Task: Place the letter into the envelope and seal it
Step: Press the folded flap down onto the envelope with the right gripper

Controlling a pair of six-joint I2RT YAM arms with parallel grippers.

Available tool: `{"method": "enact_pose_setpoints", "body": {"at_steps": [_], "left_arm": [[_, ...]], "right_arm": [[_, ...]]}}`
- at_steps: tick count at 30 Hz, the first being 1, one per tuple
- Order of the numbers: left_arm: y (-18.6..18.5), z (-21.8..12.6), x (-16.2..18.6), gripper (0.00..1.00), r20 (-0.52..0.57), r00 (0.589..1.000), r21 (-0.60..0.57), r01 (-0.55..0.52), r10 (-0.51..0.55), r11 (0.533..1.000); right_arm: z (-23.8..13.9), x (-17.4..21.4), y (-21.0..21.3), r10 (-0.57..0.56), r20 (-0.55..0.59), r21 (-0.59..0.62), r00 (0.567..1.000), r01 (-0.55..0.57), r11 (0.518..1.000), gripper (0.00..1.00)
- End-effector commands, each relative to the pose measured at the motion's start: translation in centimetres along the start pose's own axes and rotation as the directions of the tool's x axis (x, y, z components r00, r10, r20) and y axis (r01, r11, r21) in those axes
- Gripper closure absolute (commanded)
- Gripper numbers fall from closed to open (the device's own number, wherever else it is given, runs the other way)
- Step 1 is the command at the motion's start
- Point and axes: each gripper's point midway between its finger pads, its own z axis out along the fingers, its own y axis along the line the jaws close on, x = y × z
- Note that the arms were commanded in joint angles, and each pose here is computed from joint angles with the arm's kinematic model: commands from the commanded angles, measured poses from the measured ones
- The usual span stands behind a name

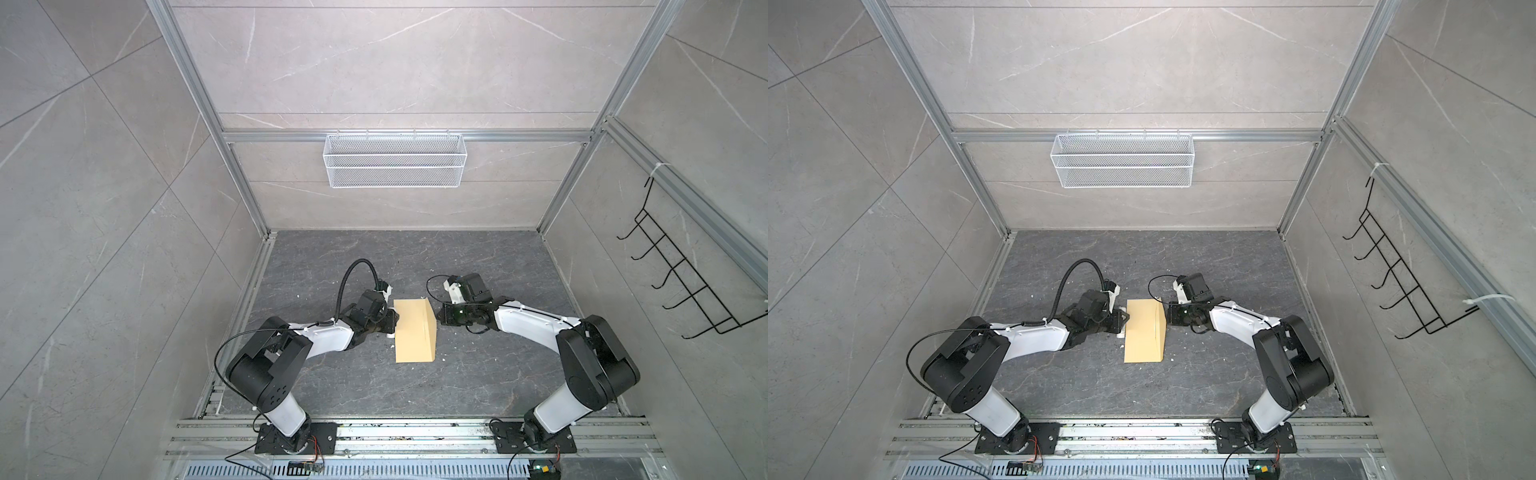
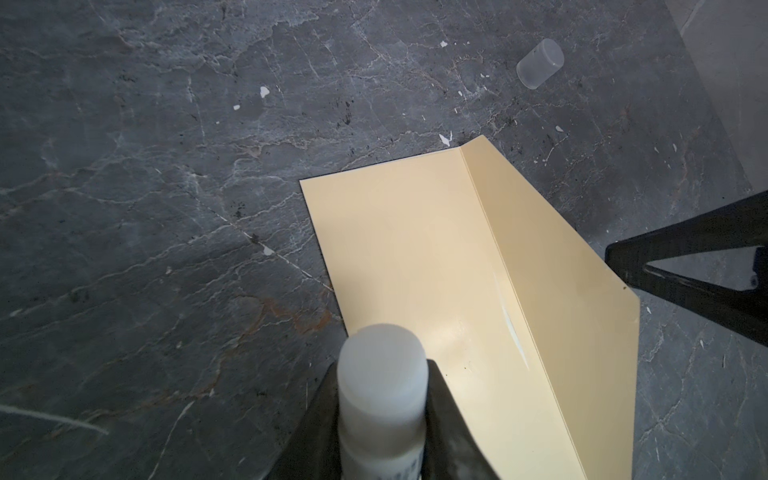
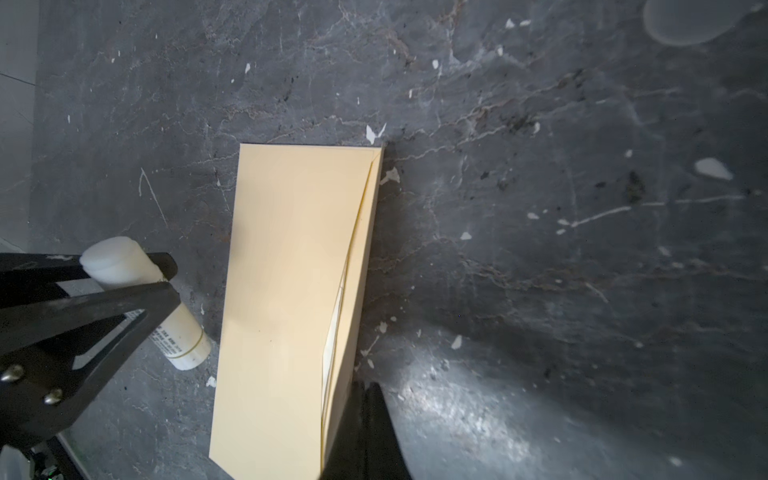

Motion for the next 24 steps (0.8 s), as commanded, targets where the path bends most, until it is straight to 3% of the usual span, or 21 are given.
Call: {"method": "enact_pose_setpoints", "body": {"at_steps": [1, 10, 24], "left_arm": [[-1.5, 0.3, -2.1, 1.0, 0.054, 0.999, 0.053, 0.0, -0.003, 0.999], [-1.2, 1.5, -1.2, 1.0, 0.029, 0.999, 0.058, 0.015, -0.017, 0.998], [-1.8, 1.9, -1.3, 1.0, 0.032, 0.999, 0.097, 0.041, -0.044, 0.994]], "right_arm": [[0.9, 0.4, 1.2, 0.02, -0.016, -0.057, 1.0, -0.021, 0.998, 0.99], [2.6, 0.8, 3.1, 0.021, -0.041, -0.102, 0.999, -0.026, 0.994, 0.99], [6.7, 3.7, 3.2, 0.003, -0.146, -0.044, 0.989, -0.01, 0.999, 1.0]]}}
